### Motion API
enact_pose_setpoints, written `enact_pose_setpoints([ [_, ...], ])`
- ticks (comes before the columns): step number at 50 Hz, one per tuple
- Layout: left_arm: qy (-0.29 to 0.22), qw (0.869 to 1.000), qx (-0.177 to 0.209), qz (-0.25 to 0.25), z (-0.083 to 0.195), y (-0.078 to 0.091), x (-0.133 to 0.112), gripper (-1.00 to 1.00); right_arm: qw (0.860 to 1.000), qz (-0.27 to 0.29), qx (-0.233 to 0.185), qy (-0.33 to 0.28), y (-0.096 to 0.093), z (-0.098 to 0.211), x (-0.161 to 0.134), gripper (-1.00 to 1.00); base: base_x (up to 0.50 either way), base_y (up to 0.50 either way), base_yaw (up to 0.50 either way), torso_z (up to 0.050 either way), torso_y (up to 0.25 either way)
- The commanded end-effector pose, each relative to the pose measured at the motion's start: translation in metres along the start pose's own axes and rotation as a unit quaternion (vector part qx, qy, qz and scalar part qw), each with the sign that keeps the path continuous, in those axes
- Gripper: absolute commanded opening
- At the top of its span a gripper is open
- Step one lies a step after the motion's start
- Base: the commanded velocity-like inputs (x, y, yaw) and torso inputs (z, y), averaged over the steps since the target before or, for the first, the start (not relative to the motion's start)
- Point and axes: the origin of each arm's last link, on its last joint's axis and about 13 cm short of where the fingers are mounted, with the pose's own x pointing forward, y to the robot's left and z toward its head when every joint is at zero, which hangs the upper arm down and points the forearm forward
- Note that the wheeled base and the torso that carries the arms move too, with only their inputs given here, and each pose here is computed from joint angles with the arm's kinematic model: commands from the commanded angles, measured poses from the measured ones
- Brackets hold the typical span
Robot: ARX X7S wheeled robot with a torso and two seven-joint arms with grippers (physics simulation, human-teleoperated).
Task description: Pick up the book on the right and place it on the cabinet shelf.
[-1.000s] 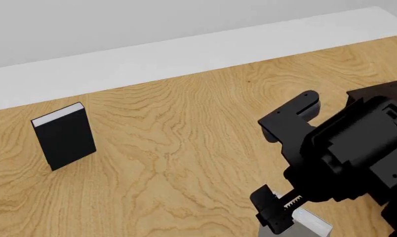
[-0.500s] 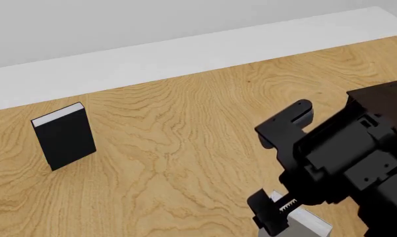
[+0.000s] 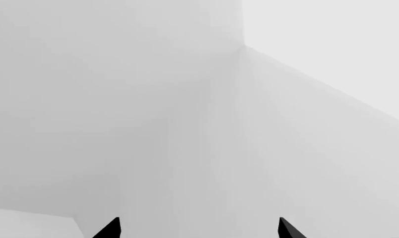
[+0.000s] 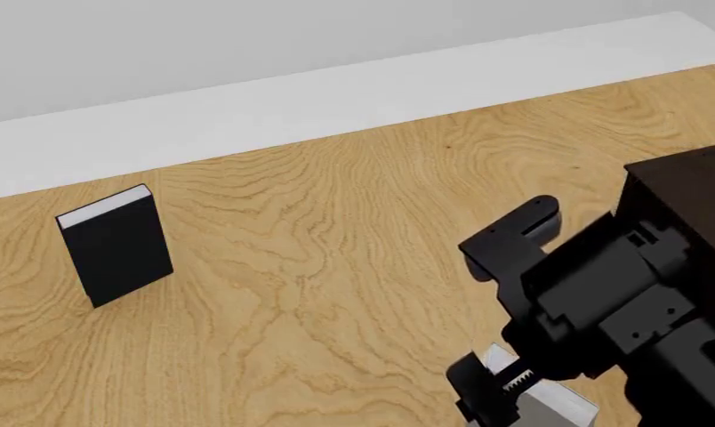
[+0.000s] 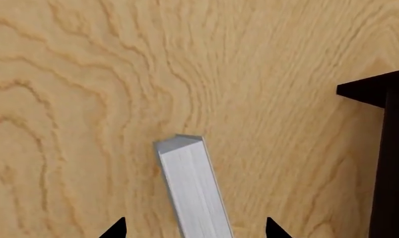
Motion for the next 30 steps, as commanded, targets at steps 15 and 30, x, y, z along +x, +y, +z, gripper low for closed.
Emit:
enact_pose_setpoints([
  [15,-0.001,1.000,0.000,-0.002,0.001,-0.001,0.000,1.00,1.000,0.003,0.005,0.010,-0.002,-0.002,0.014,1.00,0.00,0.00,0.00,0.000,0.000],
  [30,-0.001,1.000,-0.002,-0.004,0.000,-0.001,0.000,1.00,1.000,0.005,0.009,0.019,-0.003,-0.004,0.024,1.00,0.00,0.00,0.00,0.000,0.000],
])
